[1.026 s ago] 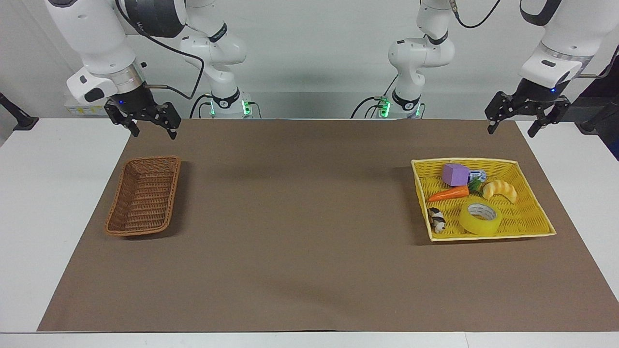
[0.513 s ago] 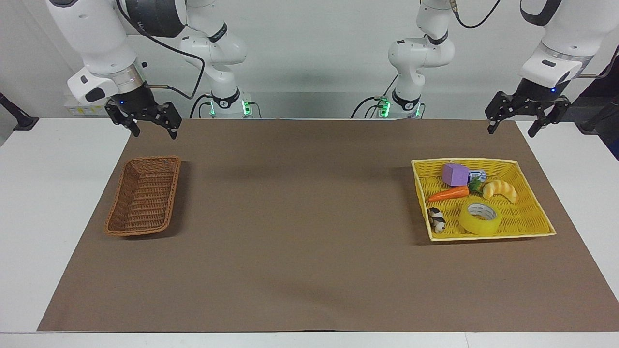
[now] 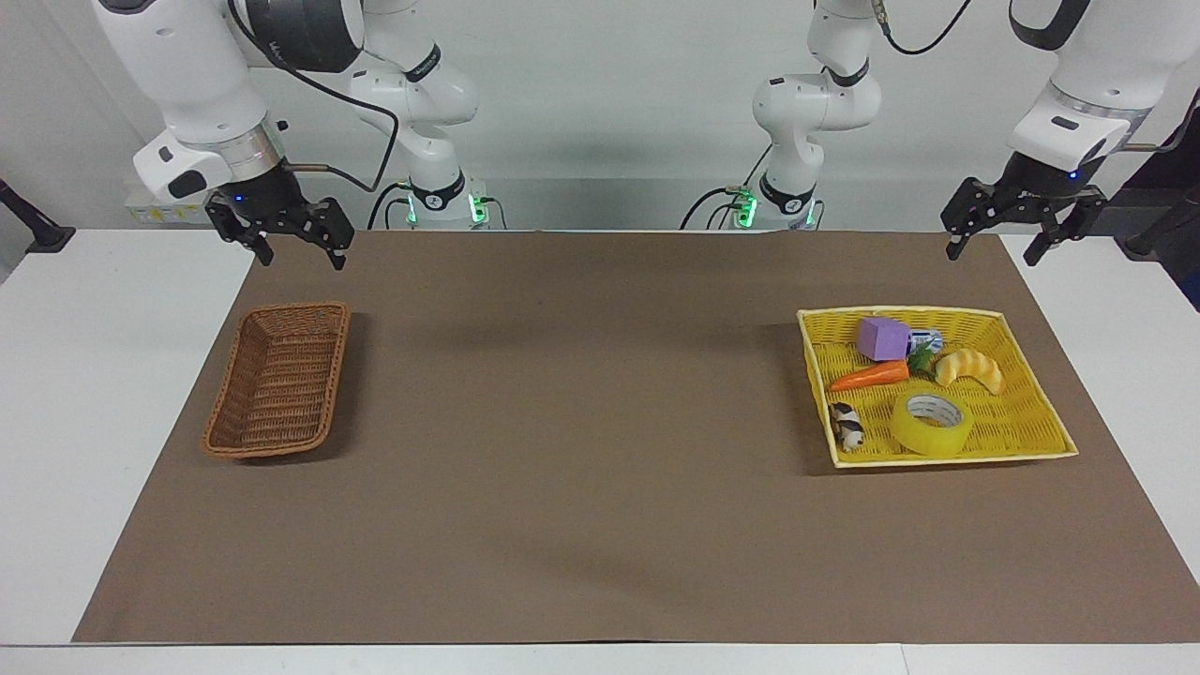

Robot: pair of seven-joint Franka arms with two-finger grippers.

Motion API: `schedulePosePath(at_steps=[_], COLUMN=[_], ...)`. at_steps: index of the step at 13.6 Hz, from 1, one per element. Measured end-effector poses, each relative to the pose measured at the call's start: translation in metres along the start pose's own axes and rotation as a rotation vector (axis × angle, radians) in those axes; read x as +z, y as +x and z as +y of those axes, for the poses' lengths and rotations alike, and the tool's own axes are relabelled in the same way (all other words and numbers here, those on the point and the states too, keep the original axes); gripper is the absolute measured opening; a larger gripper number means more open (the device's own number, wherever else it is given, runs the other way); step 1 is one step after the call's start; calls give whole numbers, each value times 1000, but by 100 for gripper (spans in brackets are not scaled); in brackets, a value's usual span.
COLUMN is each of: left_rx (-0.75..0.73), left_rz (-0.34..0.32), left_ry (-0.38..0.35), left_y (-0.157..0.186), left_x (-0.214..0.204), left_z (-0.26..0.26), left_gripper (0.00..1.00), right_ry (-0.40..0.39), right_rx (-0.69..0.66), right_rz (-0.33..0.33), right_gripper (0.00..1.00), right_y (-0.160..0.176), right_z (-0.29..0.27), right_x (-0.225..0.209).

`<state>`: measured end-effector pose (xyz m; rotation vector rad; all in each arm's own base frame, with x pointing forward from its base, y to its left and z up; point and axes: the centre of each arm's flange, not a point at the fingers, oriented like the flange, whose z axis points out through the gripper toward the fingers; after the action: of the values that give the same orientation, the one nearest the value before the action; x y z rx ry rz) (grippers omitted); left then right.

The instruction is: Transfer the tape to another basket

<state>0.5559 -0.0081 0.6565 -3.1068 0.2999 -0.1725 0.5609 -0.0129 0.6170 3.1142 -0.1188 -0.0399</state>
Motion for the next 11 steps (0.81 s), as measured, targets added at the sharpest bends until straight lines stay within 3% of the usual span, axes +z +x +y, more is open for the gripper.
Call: schedulePosePath(at_steps=[6, 11], left_rx=[3, 38], left_rz=[35, 54], left_ry=[9, -10], left_y=[6, 6], left_x=[22, 81], left_z=[-12, -45], left_gripper=[100, 100], right_ry=[1, 0], right_rx=[-1, -4], right_rz=[11, 10], right_gripper=[100, 100], right_y=[0, 0], right_z=[-1, -2], right_x=[-5, -5])
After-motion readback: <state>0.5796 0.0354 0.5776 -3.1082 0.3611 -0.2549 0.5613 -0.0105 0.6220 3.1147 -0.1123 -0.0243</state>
